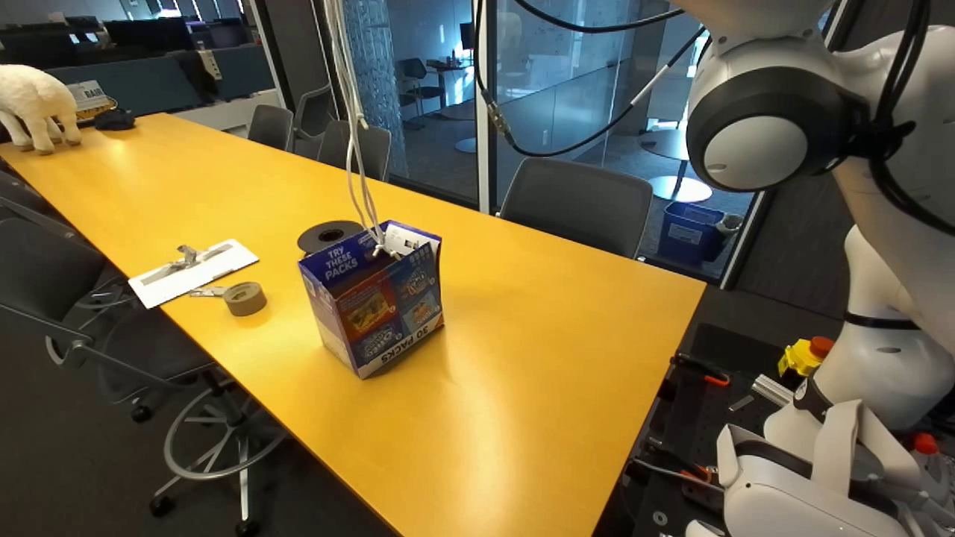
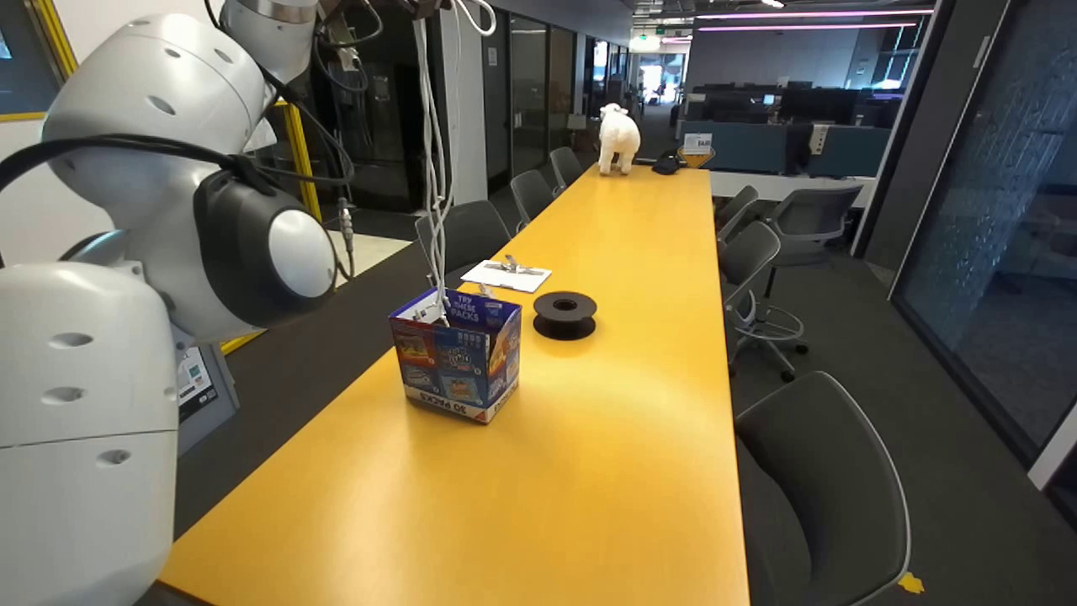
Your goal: Place the two white ropes inside the blue box
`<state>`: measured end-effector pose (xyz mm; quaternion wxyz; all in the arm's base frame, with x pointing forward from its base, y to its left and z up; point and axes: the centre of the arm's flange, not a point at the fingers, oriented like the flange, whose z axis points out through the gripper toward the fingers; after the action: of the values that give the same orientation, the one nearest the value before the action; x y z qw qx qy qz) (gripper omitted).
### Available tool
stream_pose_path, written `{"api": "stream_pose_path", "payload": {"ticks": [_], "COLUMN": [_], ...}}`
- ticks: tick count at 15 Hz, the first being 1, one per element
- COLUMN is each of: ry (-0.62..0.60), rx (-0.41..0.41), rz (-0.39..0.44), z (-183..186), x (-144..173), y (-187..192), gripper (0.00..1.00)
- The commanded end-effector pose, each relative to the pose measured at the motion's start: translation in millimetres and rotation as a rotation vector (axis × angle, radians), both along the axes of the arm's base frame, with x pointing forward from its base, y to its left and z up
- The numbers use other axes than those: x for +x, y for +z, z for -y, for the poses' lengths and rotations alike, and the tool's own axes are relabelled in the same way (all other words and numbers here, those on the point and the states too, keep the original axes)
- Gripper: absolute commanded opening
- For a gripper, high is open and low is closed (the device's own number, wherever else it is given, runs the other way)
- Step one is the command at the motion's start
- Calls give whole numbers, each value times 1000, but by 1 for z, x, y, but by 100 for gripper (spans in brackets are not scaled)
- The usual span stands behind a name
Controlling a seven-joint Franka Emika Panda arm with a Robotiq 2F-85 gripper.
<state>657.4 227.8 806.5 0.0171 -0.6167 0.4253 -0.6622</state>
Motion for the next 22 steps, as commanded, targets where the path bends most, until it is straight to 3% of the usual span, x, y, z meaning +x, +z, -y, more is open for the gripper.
{"api": "stream_pose_path", "payload": {"ticks": [1,11,22], "ry": [-26,-68,117], "rx": [-7,-29,132], "rz": [12,-76,-369], "z": [38,61,81], "x": [-29,11,27], "y": [-39,-84,-146], "gripper": [5,5,5]}}
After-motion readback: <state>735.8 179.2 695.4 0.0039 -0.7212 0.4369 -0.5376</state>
